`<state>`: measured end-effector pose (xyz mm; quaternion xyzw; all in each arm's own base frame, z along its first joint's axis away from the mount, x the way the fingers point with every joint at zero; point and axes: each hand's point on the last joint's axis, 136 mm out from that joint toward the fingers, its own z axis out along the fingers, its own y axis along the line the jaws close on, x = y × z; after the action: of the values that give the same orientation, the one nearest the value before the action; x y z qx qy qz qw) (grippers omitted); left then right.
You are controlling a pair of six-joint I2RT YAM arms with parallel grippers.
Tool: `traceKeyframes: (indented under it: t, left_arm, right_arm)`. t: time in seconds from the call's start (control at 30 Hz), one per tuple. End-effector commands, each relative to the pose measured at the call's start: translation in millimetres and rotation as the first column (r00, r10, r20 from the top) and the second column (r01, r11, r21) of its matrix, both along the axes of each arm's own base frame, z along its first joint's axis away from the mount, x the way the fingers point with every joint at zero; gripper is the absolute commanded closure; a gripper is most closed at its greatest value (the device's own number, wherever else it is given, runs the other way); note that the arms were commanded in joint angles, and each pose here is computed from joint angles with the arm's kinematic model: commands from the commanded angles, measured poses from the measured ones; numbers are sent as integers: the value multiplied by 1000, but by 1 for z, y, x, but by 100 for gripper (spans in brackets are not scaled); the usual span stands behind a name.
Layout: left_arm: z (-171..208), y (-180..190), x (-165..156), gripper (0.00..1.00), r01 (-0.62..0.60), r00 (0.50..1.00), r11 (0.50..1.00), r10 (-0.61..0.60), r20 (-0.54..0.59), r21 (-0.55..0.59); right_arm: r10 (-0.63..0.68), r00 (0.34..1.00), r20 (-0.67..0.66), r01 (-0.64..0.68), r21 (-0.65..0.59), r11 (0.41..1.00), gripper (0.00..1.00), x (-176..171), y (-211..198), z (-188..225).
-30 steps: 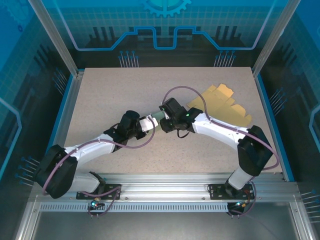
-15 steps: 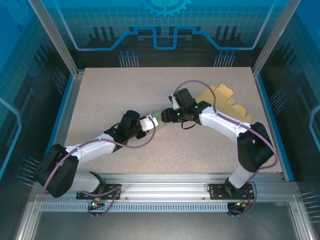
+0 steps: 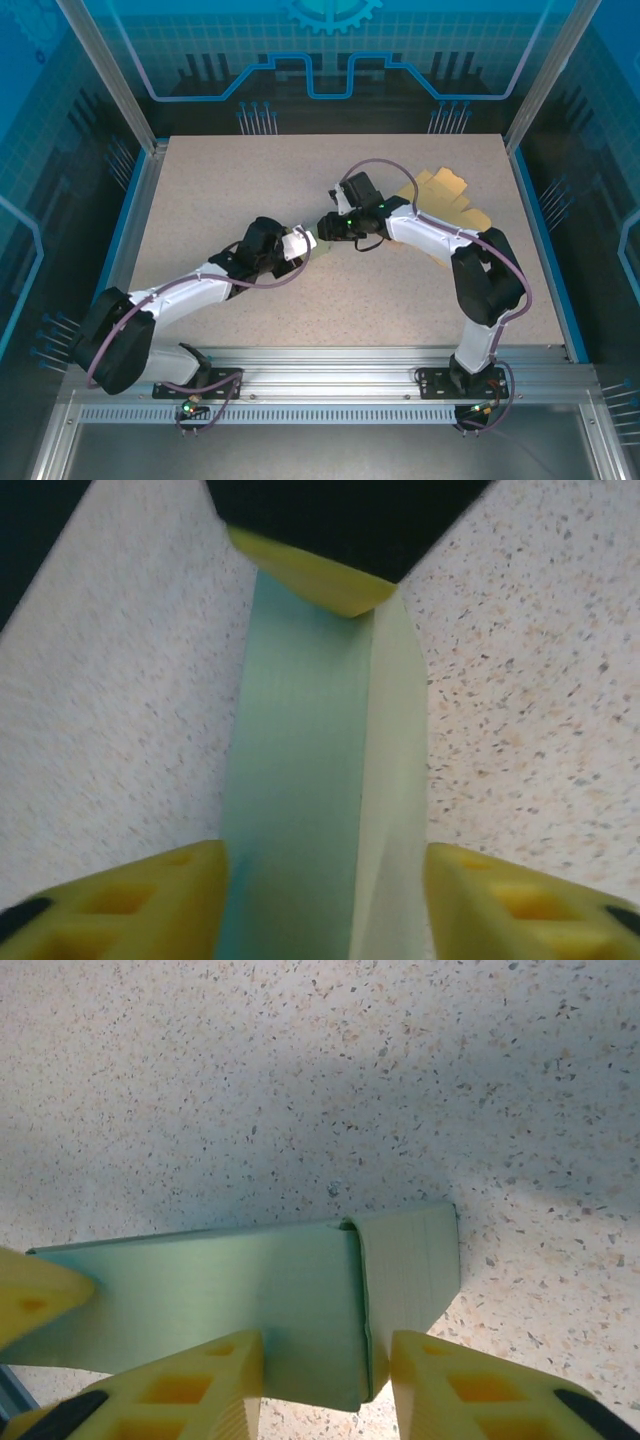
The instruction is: Fold the paper box
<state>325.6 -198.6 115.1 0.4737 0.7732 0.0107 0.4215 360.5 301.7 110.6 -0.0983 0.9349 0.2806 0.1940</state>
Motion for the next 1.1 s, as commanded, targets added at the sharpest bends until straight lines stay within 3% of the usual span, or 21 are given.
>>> traceKeyframes:
  t: [0.0, 0.17, 0.37, 0.47, 0.57, 0.77, 0.83, 0.93, 1.07]
  left_arm:
    - [17, 1, -5, 32, -24, 999, 1000, 23, -48, -17]
    - [22, 10, -3, 22, -37, 999, 998, 38, -31, 43]
    - [-13, 20, 6, 26, -64, 986, 985, 87, -145, 158]
    - [-24, 24, 15, 41, -85, 980, 974, 120, -157, 212]
    - [-25, 25, 19, 64, -86, 980, 967, 126, -156, 241]
    - [-16, 30, 40, 68, -92, 996, 949, 92, 13, 301]
    - [-12, 32, 54, 76, -108, 992, 941, 80, 99, 321]
    - [-12, 36, 78, 77, -116, 983, 928, 58, 172, 354]
    - [-20, 44, 115, 77, -131, 962, 895, 10, 275, 427]
  right_arm:
    - [-5, 999, -55, 3, -38, 999, 63, -8, -10, -24]
    - [-4, 999, -45, 2, -39, 999, 63, -8, -11, -21]
    - [6, 999, -40, -7, -23, 1000, 64, -9, -8, -18]
    - [10, 999, -36, -11, -17, 1000, 64, -10, -7, -15]
    - [9, 1000, -29, -9, -8, 1000, 64, -13, -8, -9]
    - [-23, 1000, -8, 24, 90, 996, 59, -21, -15, 32]
    - [-51, 999, -2, 51, 139, 989, 56, -27, -24, 54]
    - [-128, 991, 30, 121, 165, 979, 53, -42, -53, 88]
    - [-281, 955, 91, 272, 102, 957, 41, -77, -111, 122]
